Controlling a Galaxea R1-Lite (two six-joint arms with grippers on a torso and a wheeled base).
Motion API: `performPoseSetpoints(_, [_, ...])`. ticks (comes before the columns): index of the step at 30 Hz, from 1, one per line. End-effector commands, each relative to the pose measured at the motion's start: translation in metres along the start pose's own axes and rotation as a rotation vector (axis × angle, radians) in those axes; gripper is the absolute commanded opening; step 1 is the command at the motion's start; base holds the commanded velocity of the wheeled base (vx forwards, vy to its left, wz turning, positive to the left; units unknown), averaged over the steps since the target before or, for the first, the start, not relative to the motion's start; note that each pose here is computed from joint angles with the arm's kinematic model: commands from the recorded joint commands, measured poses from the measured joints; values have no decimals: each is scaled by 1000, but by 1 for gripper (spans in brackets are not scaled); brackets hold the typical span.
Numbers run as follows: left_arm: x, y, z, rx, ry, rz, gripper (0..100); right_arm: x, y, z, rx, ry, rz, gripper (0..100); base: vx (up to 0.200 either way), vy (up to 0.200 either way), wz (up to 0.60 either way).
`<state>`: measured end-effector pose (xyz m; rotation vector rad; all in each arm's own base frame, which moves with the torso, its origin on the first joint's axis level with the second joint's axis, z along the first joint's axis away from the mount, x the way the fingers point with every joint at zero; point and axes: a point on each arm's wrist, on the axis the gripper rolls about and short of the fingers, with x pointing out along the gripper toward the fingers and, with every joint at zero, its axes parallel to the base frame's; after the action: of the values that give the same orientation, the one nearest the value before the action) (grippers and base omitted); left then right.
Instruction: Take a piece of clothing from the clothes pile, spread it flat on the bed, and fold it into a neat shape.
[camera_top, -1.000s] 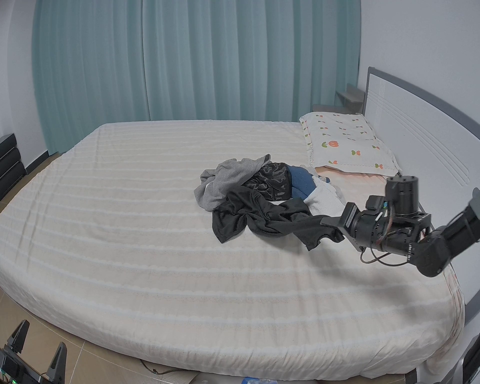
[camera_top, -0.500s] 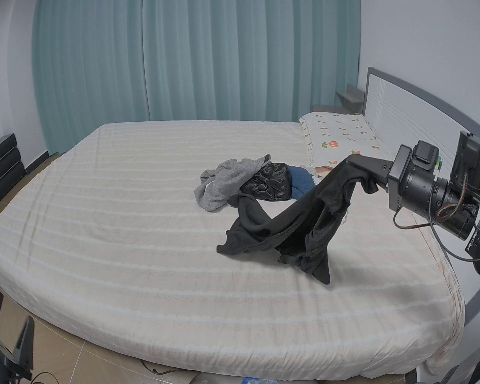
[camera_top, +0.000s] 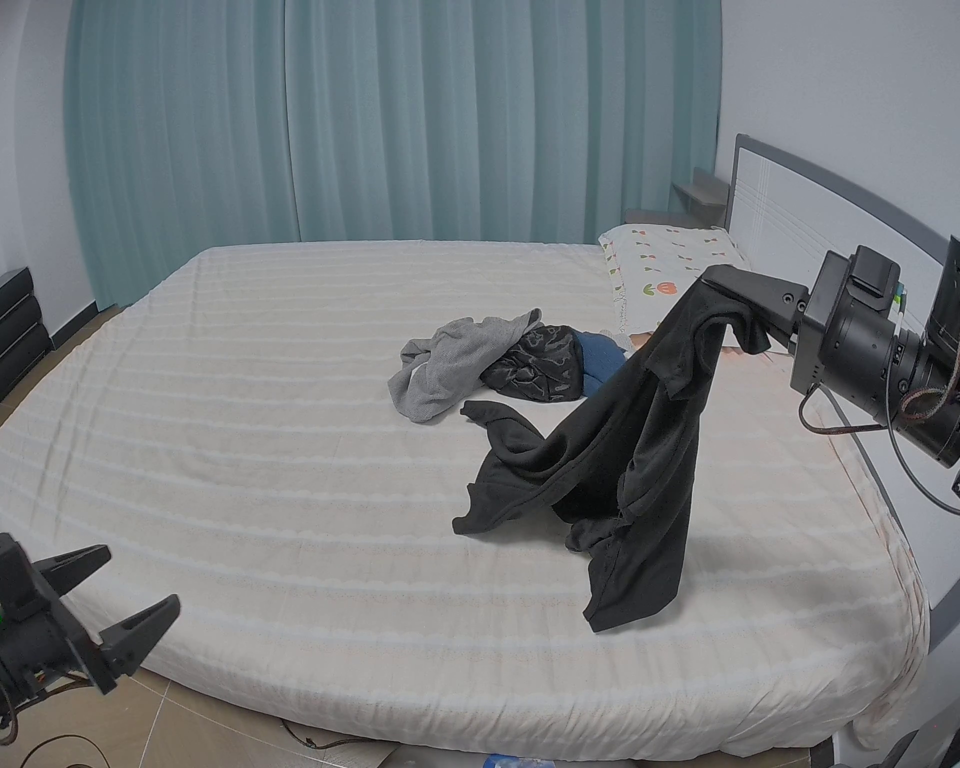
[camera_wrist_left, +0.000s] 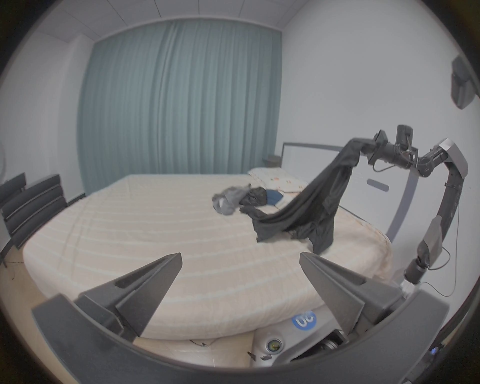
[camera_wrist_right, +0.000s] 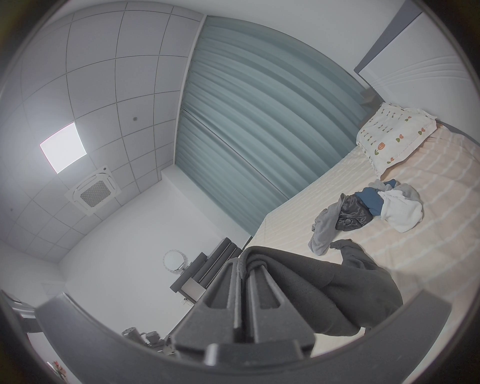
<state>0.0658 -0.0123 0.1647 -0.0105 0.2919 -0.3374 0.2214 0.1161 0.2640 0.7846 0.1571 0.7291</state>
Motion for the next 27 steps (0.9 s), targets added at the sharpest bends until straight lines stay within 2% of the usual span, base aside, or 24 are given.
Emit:
performPoseSetpoints(1, [111,-5,-17,0,362,-206,100,1,1,-2,-14,9,6,0,0,0,0])
performPoseSetpoints(9, [186,-20,-58,48,494,-231,100,7,-6,-4,-9,20,-12,0,0,0,0])
performPoseSetpoints(18, [266,-36,-83,61,471,-191,100,8,-6,-5,-9,22,-10,0,0,0,0])
performPoseSetpoints(27, [347,-67,-88,57,364,-153,100,5,-9,-3,-1,17,-24,0,0,0,0])
